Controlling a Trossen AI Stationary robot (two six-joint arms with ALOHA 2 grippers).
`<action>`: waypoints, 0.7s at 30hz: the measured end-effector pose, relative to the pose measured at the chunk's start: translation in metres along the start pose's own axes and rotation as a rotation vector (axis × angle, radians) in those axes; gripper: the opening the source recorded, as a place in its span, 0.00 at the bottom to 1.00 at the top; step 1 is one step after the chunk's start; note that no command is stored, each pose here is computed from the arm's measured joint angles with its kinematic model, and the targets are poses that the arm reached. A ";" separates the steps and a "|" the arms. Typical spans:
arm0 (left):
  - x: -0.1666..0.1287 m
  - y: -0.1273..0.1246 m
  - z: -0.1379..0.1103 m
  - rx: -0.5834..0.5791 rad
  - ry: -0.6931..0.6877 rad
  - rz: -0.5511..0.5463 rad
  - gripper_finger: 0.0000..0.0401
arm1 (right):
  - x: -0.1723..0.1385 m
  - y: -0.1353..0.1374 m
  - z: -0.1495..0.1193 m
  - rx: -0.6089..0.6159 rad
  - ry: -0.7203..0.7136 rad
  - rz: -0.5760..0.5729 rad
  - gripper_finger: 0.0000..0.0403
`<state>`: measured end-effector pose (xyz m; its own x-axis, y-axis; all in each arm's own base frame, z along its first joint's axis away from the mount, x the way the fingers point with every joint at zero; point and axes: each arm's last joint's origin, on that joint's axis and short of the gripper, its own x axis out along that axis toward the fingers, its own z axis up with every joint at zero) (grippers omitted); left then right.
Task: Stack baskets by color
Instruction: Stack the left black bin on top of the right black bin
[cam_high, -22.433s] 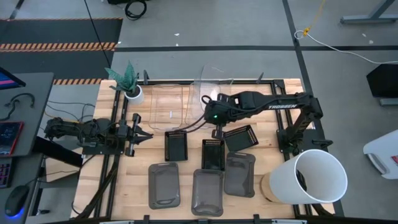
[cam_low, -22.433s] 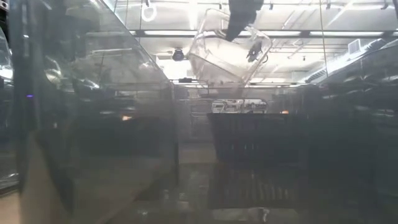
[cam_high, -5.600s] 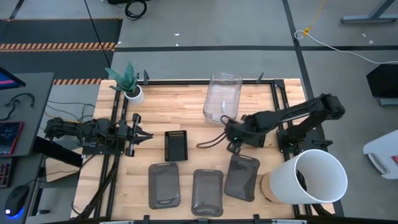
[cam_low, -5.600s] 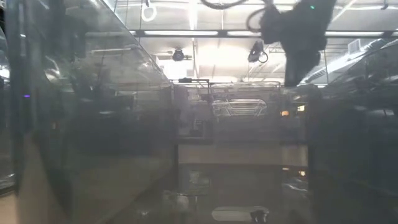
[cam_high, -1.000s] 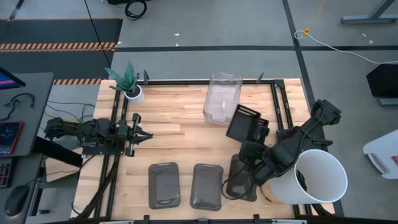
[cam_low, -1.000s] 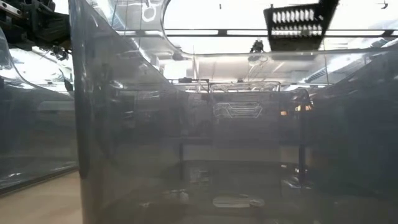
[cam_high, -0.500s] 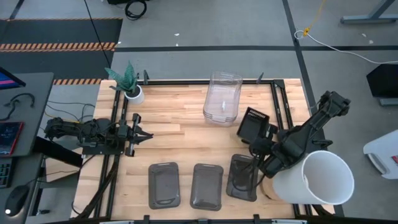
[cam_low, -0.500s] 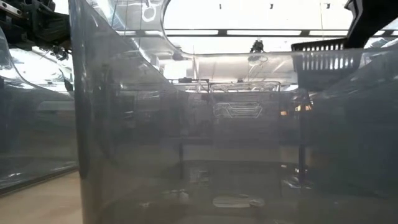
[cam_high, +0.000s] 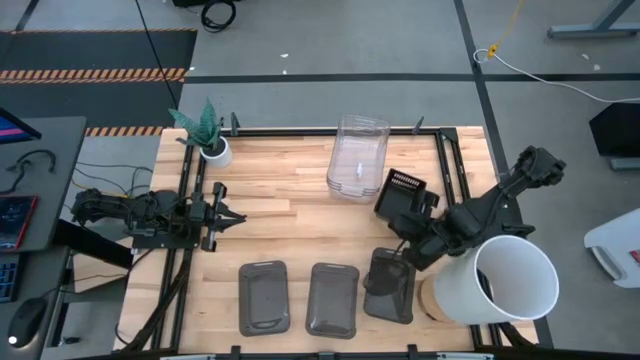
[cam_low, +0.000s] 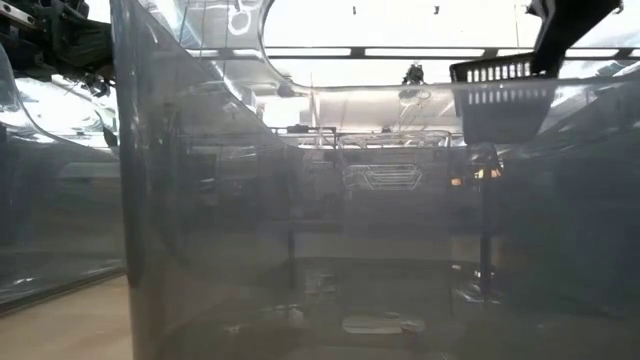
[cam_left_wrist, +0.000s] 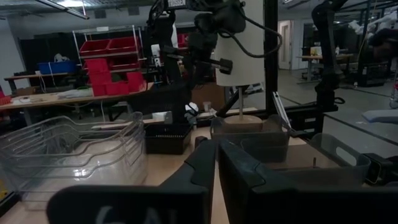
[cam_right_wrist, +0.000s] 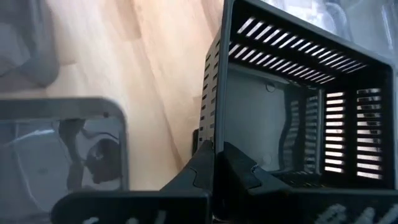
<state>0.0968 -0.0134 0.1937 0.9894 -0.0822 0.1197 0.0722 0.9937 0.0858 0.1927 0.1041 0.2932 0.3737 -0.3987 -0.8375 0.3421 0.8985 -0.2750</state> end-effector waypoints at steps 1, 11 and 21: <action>0.000 0.000 0.000 0.000 0.001 0.000 0.07 | 0.001 -0.002 0.003 0.002 0.003 -0.003 0.03; 0.000 0.000 0.000 0.000 0.000 0.000 0.09 | 0.000 -0.043 0.014 0.050 0.075 0.052 0.03; 0.000 0.000 0.000 0.000 0.000 0.000 0.08 | -0.002 -0.060 0.011 0.191 0.284 0.285 0.03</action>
<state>0.0968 -0.0134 0.1937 0.9894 -0.0822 0.1195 0.0722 0.9937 0.0858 0.1806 0.0491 0.3166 0.2334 -0.0495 -0.9711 0.4229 0.9045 0.0556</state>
